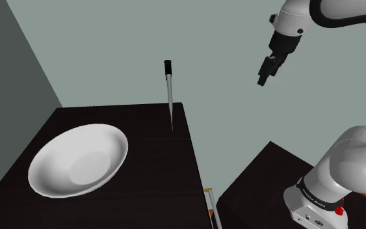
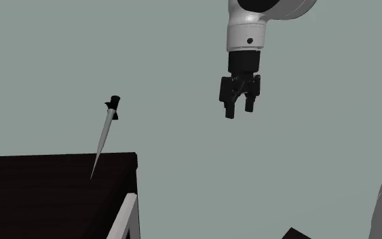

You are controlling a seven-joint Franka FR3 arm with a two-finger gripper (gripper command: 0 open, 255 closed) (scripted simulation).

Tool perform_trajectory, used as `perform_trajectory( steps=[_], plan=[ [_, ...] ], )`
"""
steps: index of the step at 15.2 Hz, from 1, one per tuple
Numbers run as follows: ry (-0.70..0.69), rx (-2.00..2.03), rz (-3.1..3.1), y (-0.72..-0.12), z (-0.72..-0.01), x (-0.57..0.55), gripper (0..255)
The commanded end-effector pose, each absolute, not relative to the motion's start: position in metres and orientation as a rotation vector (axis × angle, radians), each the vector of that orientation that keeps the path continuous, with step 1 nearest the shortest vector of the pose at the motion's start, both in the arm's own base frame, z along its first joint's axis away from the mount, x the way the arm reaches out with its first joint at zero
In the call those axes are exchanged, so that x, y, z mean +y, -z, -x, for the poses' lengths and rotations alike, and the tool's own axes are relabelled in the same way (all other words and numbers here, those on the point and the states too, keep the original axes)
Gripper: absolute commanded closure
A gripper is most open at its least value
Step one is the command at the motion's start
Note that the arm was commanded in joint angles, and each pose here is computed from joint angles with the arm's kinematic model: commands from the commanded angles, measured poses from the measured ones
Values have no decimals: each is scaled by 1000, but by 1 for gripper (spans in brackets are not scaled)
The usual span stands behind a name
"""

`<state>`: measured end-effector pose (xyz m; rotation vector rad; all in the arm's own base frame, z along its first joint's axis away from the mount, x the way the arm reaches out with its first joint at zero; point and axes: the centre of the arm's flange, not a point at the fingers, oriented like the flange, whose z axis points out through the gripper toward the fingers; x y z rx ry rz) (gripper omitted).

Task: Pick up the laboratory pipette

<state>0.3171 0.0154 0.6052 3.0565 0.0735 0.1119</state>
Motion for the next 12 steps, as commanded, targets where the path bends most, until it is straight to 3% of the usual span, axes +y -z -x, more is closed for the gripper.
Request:
perform_trajectory(
  steps=[1, 12],
  plan=[
    [-112, 74, -3057, -605, -317, 15, 0],
    [-203, -372, -2947, -605, -357, 168, 0]
  ],
)
